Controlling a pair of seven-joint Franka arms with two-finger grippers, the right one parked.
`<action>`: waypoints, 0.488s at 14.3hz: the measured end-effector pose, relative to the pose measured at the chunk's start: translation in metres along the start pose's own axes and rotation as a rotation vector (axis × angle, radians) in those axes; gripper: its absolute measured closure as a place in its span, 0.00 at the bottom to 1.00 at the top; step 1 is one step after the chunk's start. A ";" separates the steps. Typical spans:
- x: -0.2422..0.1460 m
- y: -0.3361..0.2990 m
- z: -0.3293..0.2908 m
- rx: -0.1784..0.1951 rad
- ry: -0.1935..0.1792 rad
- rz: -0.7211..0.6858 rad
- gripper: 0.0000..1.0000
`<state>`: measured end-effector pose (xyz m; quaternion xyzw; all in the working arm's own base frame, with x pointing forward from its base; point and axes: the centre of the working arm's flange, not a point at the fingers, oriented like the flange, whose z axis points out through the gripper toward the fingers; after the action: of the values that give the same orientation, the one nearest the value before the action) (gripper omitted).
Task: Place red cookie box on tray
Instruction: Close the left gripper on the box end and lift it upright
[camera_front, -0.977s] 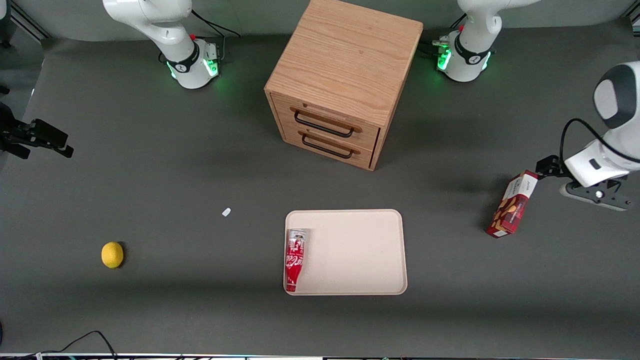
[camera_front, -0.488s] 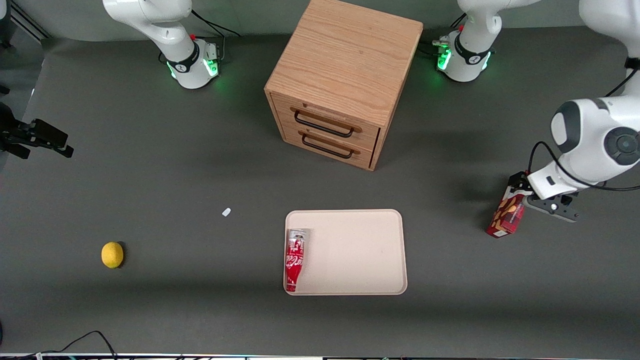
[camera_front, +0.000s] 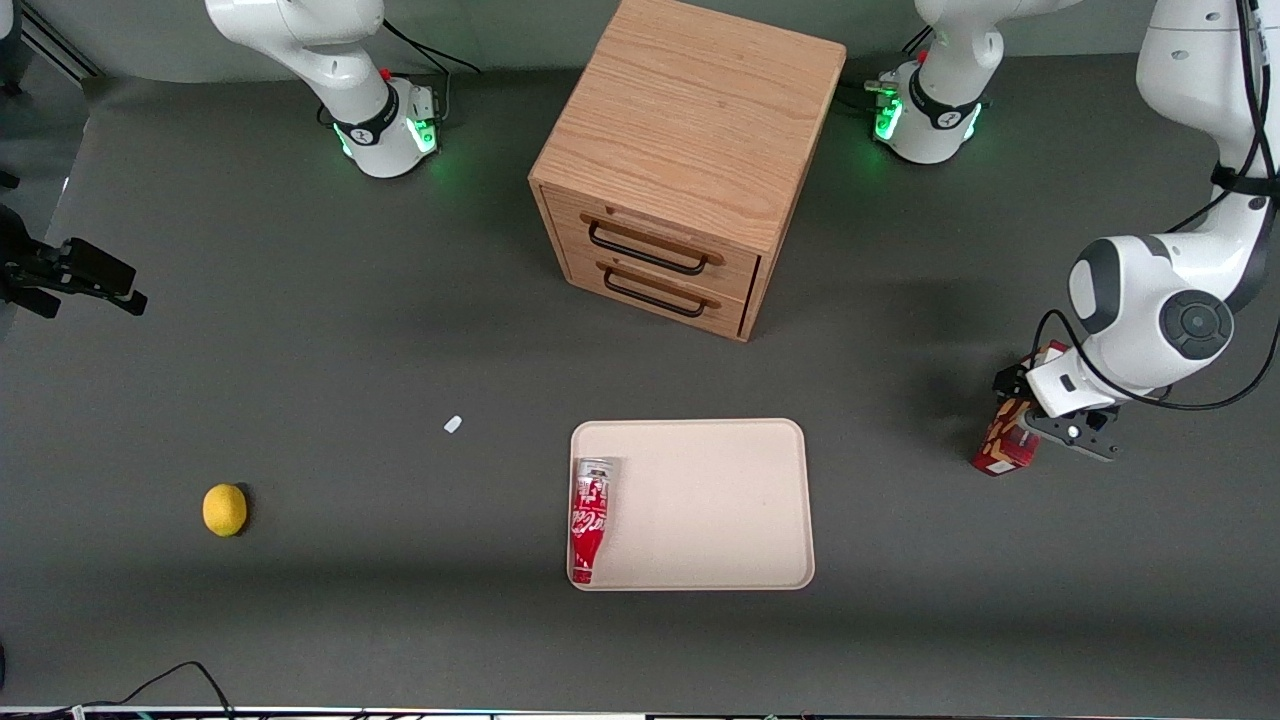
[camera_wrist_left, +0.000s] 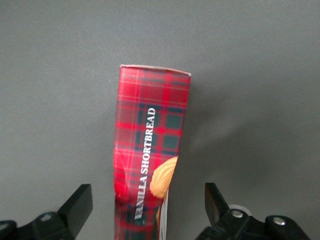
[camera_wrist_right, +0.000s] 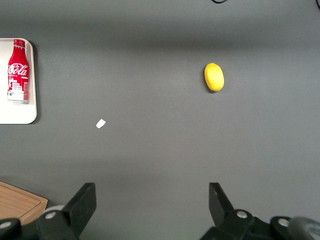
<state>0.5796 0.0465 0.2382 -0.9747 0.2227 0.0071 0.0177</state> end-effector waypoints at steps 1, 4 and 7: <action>-0.001 -0.001 0.003 -0.001 -0.002 -0.001 0.00; -0.001 -0.002 0.004 0.000 -0.001 -0.003 0.28; -0.001 -0.002 0.004 0.000 -0.001 -0.003 0.61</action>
<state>0.5793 0.0487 0.2341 -0.9751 0.2211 0.0078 0.0178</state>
